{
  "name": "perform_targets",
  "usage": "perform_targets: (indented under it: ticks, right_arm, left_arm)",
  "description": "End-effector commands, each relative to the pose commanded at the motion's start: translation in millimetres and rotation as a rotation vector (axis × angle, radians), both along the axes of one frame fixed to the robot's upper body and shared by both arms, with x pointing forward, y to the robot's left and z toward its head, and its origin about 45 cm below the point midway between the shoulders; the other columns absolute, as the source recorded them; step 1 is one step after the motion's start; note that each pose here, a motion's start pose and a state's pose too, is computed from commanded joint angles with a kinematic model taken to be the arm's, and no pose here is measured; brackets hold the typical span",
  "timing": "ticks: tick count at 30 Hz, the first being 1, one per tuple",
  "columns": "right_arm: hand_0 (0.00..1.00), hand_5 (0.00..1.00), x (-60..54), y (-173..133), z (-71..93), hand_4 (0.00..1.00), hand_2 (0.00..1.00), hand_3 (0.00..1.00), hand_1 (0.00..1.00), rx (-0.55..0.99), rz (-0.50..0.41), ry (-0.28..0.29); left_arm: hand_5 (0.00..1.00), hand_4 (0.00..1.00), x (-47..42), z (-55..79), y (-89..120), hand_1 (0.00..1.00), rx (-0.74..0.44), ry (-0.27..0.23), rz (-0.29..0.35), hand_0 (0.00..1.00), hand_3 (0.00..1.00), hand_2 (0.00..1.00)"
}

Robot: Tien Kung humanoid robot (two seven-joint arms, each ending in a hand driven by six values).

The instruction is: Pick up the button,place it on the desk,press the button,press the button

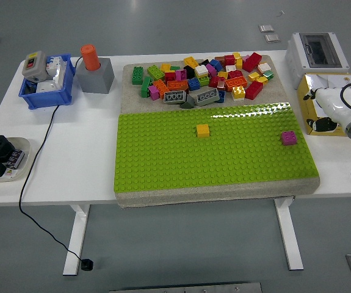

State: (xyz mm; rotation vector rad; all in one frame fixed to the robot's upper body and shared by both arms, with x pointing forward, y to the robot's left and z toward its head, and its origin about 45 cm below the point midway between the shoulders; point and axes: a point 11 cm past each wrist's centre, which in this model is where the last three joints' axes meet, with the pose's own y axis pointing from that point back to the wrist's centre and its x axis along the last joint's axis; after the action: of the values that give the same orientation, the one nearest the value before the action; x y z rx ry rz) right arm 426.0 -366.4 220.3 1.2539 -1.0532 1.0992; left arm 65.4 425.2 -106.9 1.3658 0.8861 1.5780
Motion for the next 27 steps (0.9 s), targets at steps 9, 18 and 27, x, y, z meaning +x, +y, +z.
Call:
perform_targets:
  ticks: [9, 18, 27]
  right_arm:
    - [0.636, 0.173, 0.1, -19.2, 18.5, 0.743, 0.722, 0.704, 0.625, 0.069, -0.08, -0.091]
    - [0.635, 0.179, -20.1, -45.4, 16.8, 0.752, 0.723, 0.71, 0.627, 0.164, -0.165, -0.134]
    - [0.636, 0.179, -23.8, -42.6, 15.6, 0.769, 0.724, 0.707, 0.626, 0.217, -0.174, -0.161]
  left_arm:
    - [0.445, 0.697, -6.6, 0.2, 3.5, 0.628, 0.007, 0.013, -0.002, 0.65, 0.698, 0.668]
    - [0.445, 0.697, -5.2, 0.9, 4.8, 0.628, 0.01, 0.006, -0.002, 0.65, 0.698, 0.668]
    - [0.445, 0.697, -7.0, 3.2, 11.8, 0.628, 0.023, 0.014, 0.012, 0.65, 0.698, 0.668]
